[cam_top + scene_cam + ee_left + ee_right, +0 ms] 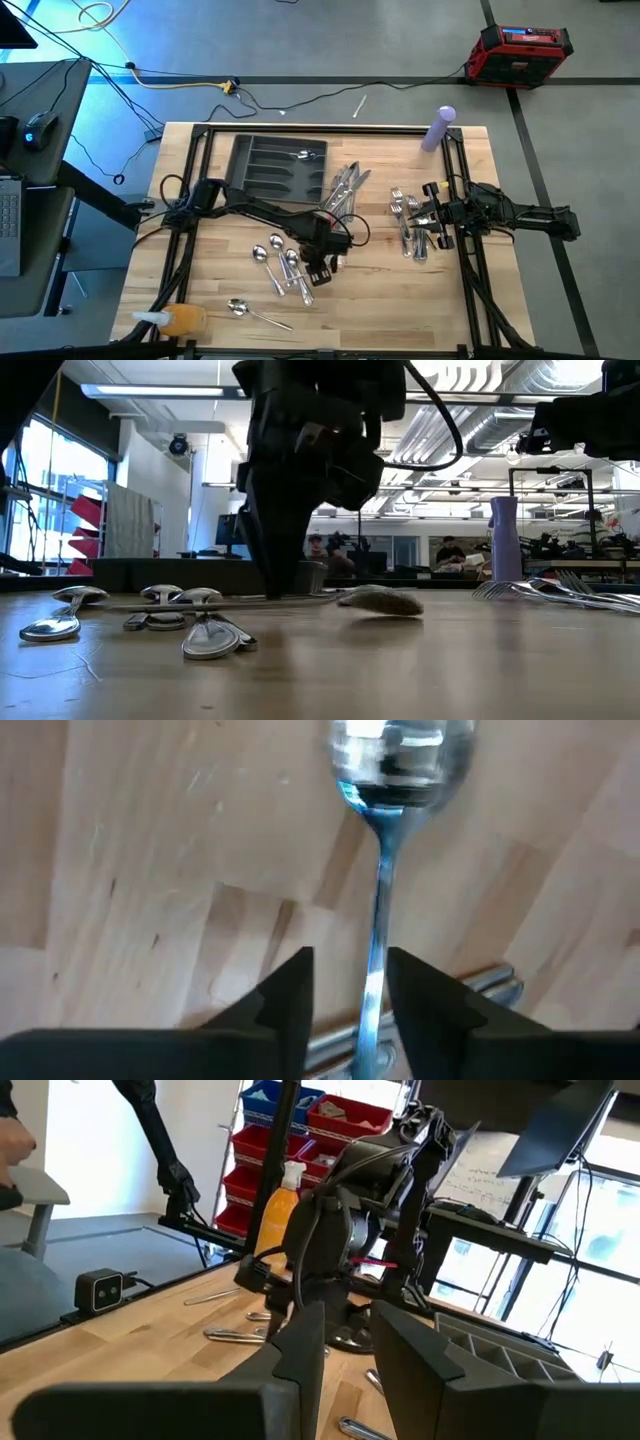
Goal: Sort silverware
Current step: Put the silver spoon into the organizing bin with the other spoons
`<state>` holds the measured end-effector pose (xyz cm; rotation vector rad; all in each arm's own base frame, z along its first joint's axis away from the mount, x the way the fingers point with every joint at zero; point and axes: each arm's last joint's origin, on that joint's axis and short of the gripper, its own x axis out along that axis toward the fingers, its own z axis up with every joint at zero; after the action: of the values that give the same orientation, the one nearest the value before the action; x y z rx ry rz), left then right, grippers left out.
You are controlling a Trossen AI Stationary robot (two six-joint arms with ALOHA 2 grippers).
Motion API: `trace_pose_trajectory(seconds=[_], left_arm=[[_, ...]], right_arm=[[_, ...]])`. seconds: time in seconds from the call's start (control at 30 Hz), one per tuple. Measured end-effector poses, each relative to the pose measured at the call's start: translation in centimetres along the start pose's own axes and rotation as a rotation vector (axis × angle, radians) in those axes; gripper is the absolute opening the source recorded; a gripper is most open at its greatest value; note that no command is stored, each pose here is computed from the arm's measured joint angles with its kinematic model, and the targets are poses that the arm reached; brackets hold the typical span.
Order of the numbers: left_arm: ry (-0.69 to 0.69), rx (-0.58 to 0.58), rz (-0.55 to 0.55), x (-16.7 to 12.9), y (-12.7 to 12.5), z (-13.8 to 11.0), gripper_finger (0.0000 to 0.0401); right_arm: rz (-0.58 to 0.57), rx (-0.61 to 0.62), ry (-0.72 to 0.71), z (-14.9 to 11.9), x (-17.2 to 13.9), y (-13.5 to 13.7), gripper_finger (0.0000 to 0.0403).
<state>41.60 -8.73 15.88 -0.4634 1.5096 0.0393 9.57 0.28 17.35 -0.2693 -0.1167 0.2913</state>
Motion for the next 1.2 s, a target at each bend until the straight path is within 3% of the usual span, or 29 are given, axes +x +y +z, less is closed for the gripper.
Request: trace_pose_trajectory(seconds=[0.1,0.2,0.3,0.5,0.63,0.7,0.83,0.9,1.0,1.2], left_arm=[[-0.039,0.030,-0.014,-0.9,-0.4,0.0,0.0148],[-0.080,0.137,0.031,-0.9,-1.2,-0.4,0.0158],[-0.113,0.223,0.059,-0.7,-2.0,-0.6,0.0159],[-0.142,0.210,0.046,-0.6,-2.0,-0.2,0.0152],[-0.095,0.281,0.044,-0.8,-3.6,-1.9,0.0138],[-0.051,0.212,0.057,-0.9,-4.3,-3.1,0.0131],[0.074,-0.187,0.157,-0.8,-4.2,-5.1,0.0128],[0.121,-0.311,0.229,-0.9,-4.0,-6.1,0.0131],[0.140,-0.378,0.272,-1.5,-4.3,-7.1,0.0142],[0.125,-0.429,0.175,-2.9,-5.1,-7.4,0.0168]], right_arm=[[-0.003,0.000,0.000,0.0,0.0,0.0,0.0073],[-0.003,0.000,0.000,0.0,0.0,0.0,0.0073],[-0.003,0.000,0.000,0.0,0.0,0.0,0.0073],[-0.002,0.000,0.000,0.0,0.0,0.0,0.0073],[-0.002,0.000,0.001,0.0,0.0,0.0,0.0073],[-0.002,-0.001,0.000,0.0,0.0,0.0,0.0073],[-0.002,-0.001,0.000,0.0,0.0,0.0,0.0073],[0.001,0.000,-0.001,0.0,0.0,0.0,0.0073],[0.001,0.004,-0.001,0.0,0.0,0.0,0.0073],[0.000,0.005,-0.007,0.1,0.0,0.0,0.0073]])
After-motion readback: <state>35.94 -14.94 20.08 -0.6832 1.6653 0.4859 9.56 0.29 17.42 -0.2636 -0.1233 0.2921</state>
